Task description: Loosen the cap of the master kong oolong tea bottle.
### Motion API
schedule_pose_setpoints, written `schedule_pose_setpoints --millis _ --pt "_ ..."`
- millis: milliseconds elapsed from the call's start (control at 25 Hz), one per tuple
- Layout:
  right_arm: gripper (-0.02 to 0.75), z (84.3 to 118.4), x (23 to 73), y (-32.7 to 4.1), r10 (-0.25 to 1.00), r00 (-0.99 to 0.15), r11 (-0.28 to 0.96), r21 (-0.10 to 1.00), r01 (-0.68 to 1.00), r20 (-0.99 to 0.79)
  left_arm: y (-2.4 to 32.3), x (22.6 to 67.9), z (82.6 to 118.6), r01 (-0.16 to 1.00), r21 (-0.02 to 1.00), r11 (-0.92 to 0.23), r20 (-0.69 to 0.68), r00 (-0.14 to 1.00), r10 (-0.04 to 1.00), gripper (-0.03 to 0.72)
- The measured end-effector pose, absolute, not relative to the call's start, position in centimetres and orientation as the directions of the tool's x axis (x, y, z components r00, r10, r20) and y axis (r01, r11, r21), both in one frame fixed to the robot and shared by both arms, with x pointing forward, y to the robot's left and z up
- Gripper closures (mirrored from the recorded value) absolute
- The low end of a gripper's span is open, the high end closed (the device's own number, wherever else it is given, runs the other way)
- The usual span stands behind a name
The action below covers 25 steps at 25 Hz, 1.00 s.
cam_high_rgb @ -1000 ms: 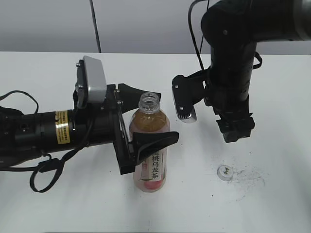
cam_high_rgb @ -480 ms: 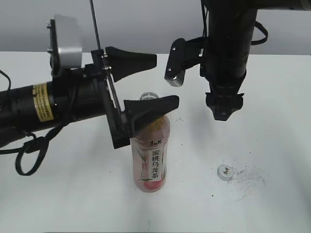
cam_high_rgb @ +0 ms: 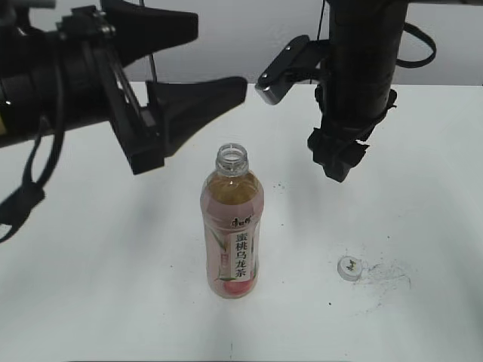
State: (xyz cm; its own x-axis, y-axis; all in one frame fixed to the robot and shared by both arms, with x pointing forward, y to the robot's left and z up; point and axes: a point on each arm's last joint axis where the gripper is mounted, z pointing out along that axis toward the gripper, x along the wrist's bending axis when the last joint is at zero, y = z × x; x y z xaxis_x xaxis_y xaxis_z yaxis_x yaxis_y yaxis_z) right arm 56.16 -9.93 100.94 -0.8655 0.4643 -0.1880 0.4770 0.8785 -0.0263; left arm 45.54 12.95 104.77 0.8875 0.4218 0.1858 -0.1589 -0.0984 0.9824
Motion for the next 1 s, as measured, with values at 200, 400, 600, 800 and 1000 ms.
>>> schedule_pose_setpoints --millis 200,400,600,800,1000 --pt "0.174 103.1 55.6 -10.3 0.535 -0.818 0.841 0.036 0.54 -0.21 15.4 44.4 107.5 -0.125 0.969 -0.213 0.228 0.781 0.581 0.097" --pt "0.174 105.7 54.7 -10.9 0.583 -0.779 0.811 0.112 0.574 -0.231 18.9 43.5 108.8 0.003 0.94 -0.341 0.274 0.588 0.761 0.098" --pt "0.174 108.9 53.4 -11.8 0.614 -0.747 0.789 0.201 0.58 -0.254 22.1 42.4 108.3 0.333 0.919 -0.212 0.086 0.356 0.931 0.106" --pt "0.174 112.4 51.1 -13.3 0.657 -0.705 0.751 0.303 0.586 -0.267 23.6 39.8 107.2 0.596 0.801 -0.055 -0.092 0.214 0.972 0.121" --pt "0.174 113.4 47.3 -15.4 0.681 -0.697 0.724 0.346 0.596 -0.224 24.0 35.0 108.0 0.659 0.739 -0.137 -0.167 0.377 0.911 0.125"
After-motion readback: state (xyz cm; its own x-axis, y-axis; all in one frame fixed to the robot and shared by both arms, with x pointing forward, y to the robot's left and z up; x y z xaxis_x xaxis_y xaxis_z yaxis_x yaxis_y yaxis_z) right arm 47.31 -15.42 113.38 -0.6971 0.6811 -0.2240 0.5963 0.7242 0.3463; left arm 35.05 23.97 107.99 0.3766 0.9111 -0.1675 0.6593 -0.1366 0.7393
